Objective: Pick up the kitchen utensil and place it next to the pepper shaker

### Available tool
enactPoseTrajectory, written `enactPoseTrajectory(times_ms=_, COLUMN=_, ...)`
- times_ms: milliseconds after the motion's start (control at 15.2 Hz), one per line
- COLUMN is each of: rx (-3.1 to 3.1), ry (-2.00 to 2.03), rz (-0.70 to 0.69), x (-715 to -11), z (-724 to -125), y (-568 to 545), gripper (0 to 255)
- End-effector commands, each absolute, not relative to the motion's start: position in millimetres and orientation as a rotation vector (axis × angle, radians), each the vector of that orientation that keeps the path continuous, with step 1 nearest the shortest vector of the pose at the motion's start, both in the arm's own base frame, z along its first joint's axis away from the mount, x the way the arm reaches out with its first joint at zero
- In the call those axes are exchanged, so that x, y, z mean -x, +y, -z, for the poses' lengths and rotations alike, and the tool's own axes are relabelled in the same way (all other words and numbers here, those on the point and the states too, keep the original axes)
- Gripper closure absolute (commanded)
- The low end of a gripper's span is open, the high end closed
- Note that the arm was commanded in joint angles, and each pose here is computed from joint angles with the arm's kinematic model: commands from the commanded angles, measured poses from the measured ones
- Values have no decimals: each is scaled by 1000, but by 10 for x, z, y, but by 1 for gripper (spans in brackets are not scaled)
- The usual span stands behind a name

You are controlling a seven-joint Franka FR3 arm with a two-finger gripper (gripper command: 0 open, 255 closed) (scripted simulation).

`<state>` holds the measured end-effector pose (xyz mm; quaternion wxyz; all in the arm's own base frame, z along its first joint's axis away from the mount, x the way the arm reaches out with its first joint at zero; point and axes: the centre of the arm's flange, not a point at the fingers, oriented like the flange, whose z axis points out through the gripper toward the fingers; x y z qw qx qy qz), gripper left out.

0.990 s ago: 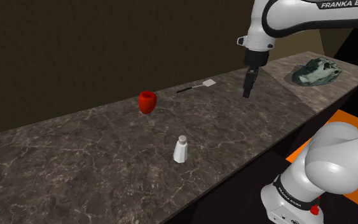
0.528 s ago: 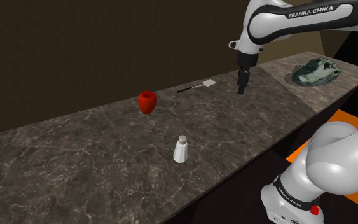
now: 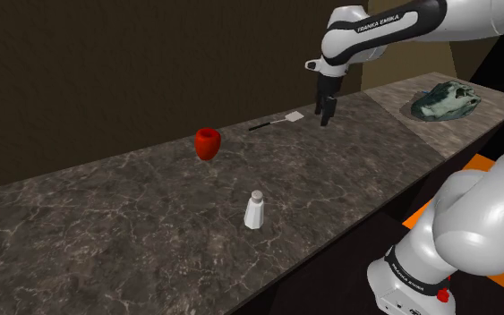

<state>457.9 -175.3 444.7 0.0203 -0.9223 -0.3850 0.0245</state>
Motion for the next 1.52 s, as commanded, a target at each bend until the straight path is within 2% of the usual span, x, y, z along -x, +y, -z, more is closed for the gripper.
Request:
enactPoseTrajectory(times_ms=0, rx=2817, ry=-1298, rz=-58, x=-4795, z=-4373, y=-1871, gripper=0)
enactPoseTrajectory(times_ms=990, rx=2410, ry=-1947, rz=76, x=-6565, z=-3795, y=-2095, gripper=0)
enactPoseTrajectory(times_ms=1452, rx=2400, ry=-1960, rz=79, x=-6608, z=-3468, y=-2069, gripper=0)
